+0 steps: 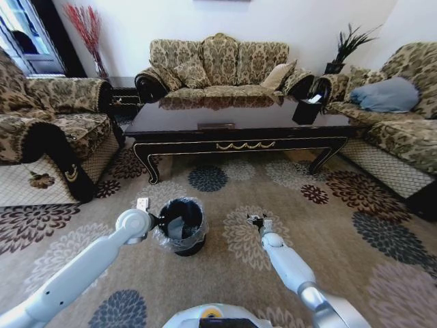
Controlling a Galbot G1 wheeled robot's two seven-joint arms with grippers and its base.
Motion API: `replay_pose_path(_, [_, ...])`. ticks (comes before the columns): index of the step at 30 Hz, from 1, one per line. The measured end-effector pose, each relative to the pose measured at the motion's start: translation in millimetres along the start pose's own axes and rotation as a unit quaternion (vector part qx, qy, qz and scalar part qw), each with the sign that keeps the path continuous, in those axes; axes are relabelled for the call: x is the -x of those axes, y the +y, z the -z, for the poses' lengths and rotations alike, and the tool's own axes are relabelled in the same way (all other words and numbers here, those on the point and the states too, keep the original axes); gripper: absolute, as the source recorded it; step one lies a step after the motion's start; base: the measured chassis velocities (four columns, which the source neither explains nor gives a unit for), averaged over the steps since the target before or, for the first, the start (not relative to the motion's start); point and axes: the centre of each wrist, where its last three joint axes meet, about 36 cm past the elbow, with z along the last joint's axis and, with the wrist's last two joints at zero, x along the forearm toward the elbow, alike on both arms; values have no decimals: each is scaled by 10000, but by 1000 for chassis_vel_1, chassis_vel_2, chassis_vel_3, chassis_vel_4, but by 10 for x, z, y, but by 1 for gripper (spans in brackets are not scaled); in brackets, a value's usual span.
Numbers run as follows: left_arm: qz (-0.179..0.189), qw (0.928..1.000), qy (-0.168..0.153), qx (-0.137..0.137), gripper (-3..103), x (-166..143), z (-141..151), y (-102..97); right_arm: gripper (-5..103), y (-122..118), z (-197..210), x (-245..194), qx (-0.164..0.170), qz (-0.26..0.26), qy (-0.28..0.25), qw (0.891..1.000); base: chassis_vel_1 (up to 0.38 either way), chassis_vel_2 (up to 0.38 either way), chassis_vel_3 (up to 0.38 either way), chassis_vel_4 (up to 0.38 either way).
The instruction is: Move to the front of the table and pick up the trash from the floor, then place it into the trash bin.
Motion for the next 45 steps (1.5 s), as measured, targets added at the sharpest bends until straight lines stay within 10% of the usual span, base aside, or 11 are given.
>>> replay_pose_path(45, [36,9999,6,-143,0,-119,-142,138,100,-52,-112,94,304,-360,365,9982,0,0,0,0])
